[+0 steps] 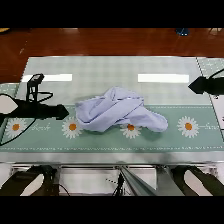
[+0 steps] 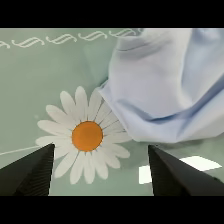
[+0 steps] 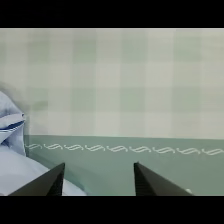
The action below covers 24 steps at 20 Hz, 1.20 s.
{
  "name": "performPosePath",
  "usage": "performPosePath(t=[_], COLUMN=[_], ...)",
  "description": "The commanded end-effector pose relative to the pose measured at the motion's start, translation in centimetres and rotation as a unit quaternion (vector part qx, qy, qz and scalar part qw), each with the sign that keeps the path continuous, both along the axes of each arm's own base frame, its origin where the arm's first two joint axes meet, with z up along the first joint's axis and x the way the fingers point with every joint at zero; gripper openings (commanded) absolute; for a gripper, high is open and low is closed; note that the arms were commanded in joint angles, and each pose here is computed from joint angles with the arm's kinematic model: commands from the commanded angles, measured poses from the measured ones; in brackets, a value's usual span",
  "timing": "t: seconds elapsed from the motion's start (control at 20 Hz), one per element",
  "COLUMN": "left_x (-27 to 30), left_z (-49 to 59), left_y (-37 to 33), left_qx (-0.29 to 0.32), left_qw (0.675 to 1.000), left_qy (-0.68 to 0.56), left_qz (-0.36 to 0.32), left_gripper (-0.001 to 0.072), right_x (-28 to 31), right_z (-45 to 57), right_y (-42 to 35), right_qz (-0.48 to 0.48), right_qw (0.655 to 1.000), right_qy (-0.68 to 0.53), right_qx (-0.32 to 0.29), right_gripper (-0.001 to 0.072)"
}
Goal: Fold the shirts.
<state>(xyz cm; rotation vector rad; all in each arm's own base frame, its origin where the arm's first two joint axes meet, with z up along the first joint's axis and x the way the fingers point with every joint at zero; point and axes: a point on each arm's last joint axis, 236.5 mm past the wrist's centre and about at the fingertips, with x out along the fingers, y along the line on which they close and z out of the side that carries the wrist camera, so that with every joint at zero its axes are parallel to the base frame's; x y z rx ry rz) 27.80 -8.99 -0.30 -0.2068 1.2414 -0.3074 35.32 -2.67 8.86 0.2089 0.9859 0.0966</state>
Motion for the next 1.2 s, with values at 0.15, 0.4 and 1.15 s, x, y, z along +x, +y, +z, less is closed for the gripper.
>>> performPosePath(t=[0.15, 0.4, 1.15], left_x=[3.1, 4.7, 4.7], left_z=[-4.1, -7.0, -3.5], left_y=[-2.9, -6.5, -7.3], left_qx=[-0.115, -0.191, -0.208], left_qw=[0.993, 0.981, 0.977], left_qy=[0.016, 0.035, 0.003], left_qz=[-0.003, -0.003, -0.038], left_gripper=[0.0711, 0.0711, 0.0026], right_x=[-2.0, -3.5, -10.4], right_z=[-4.6, -6.0, -15.1], right_y=[1.6, 3.0, 6.3], right_qz=[-0.029, -0.020, -0.049], right_qw=[0.988, 0.983, 0.957], right_qy=[0.020, 0.051, 0.170], right_qx=[0.149, 0.175, 0.231], right_gripper=[0.0500, 0.0499, 0.0587])
